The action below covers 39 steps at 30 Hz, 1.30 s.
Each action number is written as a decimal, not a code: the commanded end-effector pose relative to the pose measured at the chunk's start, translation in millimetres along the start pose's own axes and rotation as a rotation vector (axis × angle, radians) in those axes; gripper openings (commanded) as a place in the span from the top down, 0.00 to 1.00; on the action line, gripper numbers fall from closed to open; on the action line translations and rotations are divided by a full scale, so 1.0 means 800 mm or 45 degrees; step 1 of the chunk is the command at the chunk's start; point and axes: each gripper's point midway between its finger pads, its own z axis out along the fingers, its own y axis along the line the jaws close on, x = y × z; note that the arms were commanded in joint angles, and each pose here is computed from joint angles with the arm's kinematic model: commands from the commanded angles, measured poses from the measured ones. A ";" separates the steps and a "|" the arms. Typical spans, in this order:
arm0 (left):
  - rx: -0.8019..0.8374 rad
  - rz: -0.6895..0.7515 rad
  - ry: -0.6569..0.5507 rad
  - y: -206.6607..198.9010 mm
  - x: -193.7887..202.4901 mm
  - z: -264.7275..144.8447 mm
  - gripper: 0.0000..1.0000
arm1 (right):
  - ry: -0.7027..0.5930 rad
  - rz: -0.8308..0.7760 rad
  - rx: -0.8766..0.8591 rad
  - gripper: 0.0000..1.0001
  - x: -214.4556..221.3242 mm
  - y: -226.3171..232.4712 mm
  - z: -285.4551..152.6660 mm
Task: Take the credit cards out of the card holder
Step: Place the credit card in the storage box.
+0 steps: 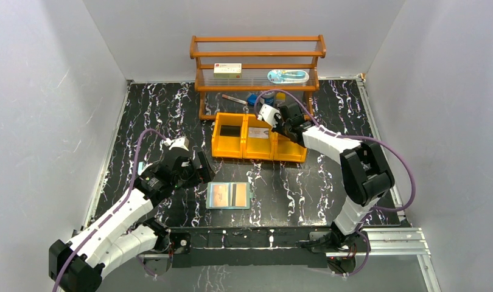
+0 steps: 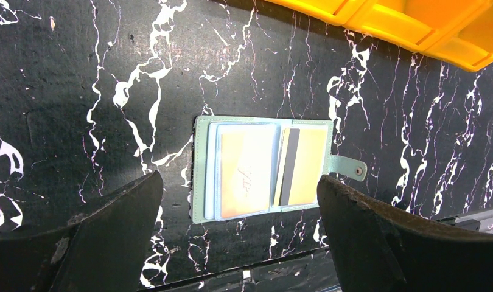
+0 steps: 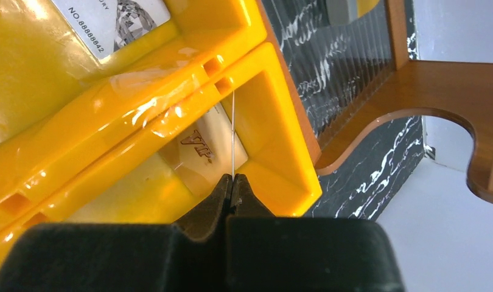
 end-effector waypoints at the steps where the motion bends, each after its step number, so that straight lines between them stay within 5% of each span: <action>1: 0.004 -0.003 -0.036 -0.002 -0.010 -0.009 0.02 | -0.054 -0.033 0.038 0.94 -0.010 -0.010 0.012; 29: -0.019 0.010 -0.010 0.002 -0.006 -0.009 0.02 | 0.035 -0.142 -0.184 0.71 0.036 0.040 0.026; 34: -0.021 0.008 -0.006 0.003 -0.004 -0.009 0.02 | 0.052 -0.062 -0.112 0.70 0.037 0.029 0.025; 39: -0.020 0.006 -0.011 0.004 -0.003 -0.010 0.02 | -0.055 0.229 -0.038 0.67 -0.006 0.000 0.007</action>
